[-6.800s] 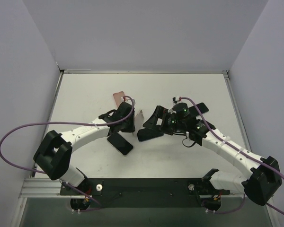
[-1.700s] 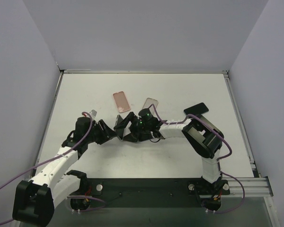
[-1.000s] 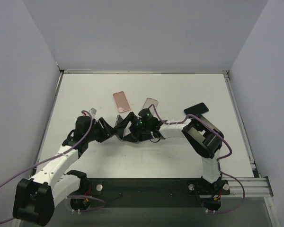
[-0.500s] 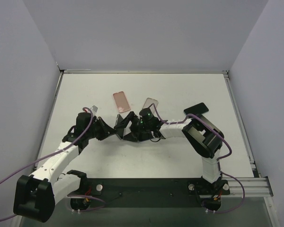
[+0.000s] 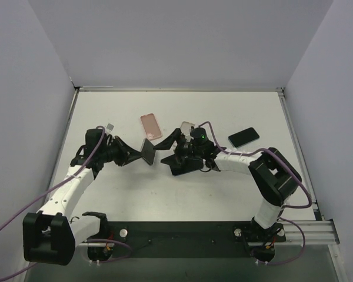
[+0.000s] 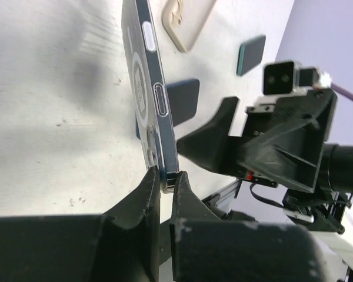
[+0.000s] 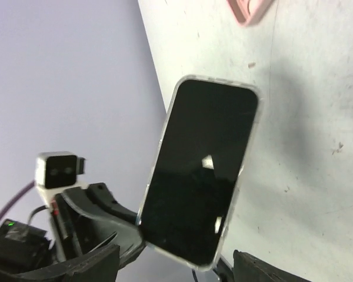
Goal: Take the phone out of the phone case
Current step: Pick up the phone at the center of the board.
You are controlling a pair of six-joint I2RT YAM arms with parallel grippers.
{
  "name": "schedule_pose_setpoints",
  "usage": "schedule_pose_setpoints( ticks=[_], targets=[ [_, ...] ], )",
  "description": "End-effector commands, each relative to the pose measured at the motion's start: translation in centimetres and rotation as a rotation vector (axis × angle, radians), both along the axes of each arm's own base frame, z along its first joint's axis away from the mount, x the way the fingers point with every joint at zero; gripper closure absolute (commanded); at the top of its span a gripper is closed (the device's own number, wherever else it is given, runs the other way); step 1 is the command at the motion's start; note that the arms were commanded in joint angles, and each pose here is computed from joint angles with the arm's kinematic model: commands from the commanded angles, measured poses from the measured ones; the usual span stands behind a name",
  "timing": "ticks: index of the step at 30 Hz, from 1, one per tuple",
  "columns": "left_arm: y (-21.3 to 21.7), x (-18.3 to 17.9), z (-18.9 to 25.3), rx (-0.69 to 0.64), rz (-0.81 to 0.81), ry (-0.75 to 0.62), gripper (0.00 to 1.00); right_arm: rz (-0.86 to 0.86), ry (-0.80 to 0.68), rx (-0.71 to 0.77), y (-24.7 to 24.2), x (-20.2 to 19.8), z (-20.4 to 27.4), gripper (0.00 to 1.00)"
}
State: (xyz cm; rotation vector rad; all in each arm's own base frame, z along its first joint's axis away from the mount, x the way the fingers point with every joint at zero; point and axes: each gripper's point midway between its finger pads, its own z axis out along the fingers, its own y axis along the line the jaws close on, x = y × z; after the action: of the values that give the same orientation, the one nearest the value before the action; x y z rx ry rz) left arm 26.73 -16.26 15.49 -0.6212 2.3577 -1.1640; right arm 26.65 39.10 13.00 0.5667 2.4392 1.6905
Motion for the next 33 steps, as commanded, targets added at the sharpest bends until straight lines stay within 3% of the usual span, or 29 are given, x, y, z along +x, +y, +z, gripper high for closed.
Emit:
schedule_pose_setpoints(
  ticks=[1, 16, 27, 33],
  targets=[
    [1.2, 1.0, 1.6, -0.109, 0.148, 0.095, 1.0, -0.048, -0.118, 0.057, -1.7, 1.4, 3.6, 0.24],
    [1.9, 1.4, 2.6, -0.133, 0.172, 0.098, 1.0, -0.055, -0.092, 0.006, -2.1, 0.8, 2.5, 0.21],
    [2.1, 0.9, 2.6, -0.137, 0.186, 0.11, 1.0, -0.028, 0.053, 0.261, 3.3, -0.1, 1.6, 0.22],
    [2.2, 0.8, 2.7, -0.144, 0.194, 0.118, 1.0, -0.099, 0.066, 0.427, 3.6, 0.7, 2.8, 0.34]
  ],
)
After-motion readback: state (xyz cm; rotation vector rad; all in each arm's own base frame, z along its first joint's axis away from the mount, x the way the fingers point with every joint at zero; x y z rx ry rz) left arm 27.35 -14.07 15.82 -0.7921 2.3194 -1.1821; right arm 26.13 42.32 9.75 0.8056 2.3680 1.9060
